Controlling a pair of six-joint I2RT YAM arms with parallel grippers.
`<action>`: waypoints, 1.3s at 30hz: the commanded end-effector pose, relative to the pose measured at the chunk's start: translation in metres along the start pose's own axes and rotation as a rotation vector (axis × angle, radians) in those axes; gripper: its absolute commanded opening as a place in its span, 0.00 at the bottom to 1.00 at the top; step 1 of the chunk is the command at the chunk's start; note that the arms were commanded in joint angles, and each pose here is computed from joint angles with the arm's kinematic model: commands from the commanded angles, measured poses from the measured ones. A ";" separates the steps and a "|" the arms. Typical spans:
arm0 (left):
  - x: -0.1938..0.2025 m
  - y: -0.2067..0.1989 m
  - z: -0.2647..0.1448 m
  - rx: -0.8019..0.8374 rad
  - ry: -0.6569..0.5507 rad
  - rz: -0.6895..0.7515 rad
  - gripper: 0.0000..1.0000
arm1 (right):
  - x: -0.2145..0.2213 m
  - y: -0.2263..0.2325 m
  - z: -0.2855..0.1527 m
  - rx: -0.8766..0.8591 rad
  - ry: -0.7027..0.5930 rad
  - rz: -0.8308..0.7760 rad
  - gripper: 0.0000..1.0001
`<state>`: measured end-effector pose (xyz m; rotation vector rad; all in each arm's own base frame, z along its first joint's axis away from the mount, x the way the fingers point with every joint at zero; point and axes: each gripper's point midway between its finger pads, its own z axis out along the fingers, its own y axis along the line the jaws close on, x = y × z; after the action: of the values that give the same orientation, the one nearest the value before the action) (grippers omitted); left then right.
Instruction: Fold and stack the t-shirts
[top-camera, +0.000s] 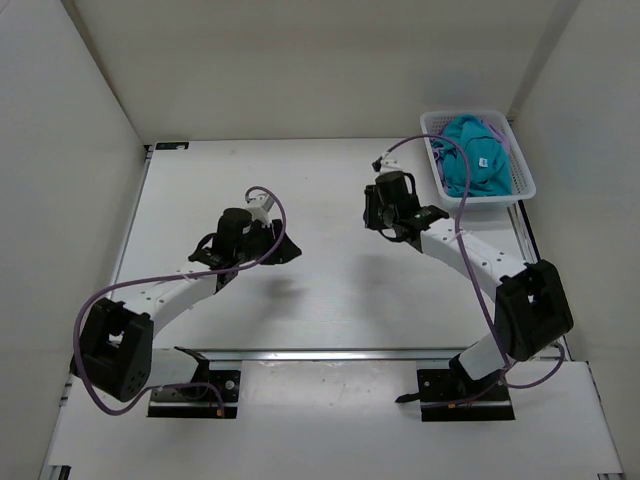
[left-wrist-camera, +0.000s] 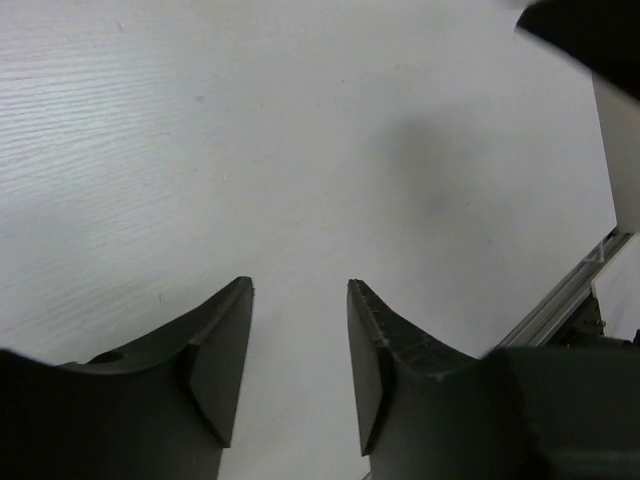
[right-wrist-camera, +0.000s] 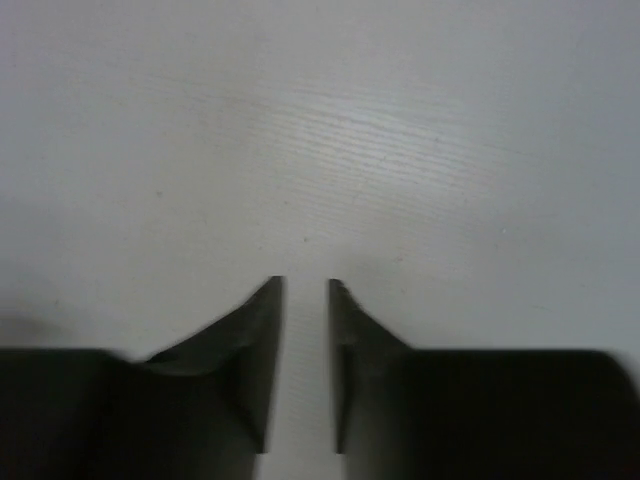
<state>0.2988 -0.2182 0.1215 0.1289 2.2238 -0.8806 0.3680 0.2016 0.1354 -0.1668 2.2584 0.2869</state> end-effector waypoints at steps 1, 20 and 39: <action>-0.003 -0.028 -0.002 0.087 -0.034 0.076 0.52 | -0.060 -0.007 -0.007 0.003 -0.123 0.049 0.13; 0.061 -0.087 0.014 0.247 0.067 0.169 0.42 | -0.170 -0.309 -0.012 0.512 -0.175 0.348 0.41; 0.057 -0.072 0.020 0.200 0.054 0.132 0.43 | -0.133 -0.378 0.030 0.502 -0.089 0.450 0.05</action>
<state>0.2431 -0.2957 0.1139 0.4009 2.1532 -1.0308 0.5459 -0.1473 0.1323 0.6082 2.2702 -0.0751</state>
